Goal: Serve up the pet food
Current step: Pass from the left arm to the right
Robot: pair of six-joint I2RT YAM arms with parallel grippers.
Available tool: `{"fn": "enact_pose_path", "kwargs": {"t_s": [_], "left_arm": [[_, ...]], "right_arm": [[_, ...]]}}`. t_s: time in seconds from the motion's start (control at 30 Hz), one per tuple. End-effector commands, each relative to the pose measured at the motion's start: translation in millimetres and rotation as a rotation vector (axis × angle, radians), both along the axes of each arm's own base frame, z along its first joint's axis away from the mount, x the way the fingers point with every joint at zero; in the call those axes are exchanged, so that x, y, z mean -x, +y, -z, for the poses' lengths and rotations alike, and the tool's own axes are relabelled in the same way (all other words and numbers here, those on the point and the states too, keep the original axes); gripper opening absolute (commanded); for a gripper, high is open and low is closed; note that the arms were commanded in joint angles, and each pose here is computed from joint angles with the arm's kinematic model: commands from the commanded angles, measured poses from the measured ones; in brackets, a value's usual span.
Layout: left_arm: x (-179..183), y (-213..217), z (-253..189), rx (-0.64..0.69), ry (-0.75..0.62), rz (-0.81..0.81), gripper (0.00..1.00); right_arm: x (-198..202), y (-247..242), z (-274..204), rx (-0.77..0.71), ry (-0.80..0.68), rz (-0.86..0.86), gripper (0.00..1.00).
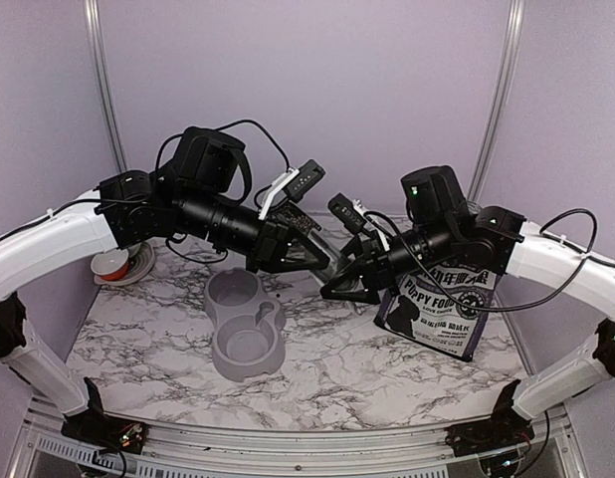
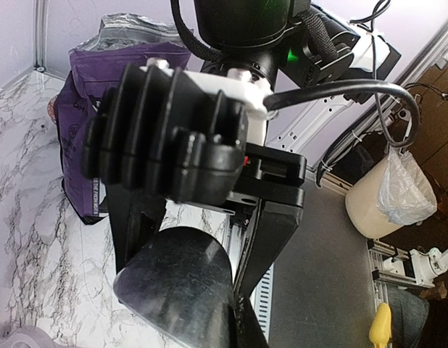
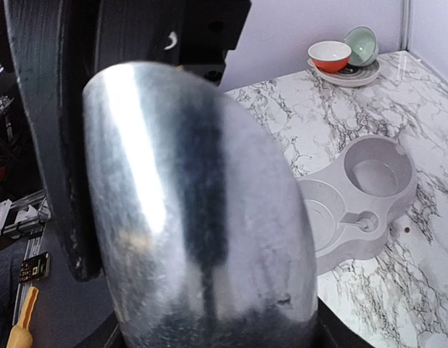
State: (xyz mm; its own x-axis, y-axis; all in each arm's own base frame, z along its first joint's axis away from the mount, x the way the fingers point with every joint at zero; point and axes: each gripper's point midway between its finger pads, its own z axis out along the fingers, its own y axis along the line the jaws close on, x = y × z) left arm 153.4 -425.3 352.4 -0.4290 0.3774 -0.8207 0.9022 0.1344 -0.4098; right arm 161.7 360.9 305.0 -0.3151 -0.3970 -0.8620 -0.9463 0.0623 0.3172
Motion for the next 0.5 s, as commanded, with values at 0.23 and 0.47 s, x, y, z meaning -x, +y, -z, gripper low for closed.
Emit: {"fn": "enact_pose_path", "kwargs": {"t_s": [0.23,0.47], "left_arm": [[0,2,-14,0.043,-0.037,-0.015,0.15],[0,6,-16,0.047,-0.049,-0.023,0.47]], "right_arm": [[8,-2,-31,-0.091,-0.053,-0.01,0.44],[7,-2,-41,-0.127,-0.07,0.001,0.41]]}}
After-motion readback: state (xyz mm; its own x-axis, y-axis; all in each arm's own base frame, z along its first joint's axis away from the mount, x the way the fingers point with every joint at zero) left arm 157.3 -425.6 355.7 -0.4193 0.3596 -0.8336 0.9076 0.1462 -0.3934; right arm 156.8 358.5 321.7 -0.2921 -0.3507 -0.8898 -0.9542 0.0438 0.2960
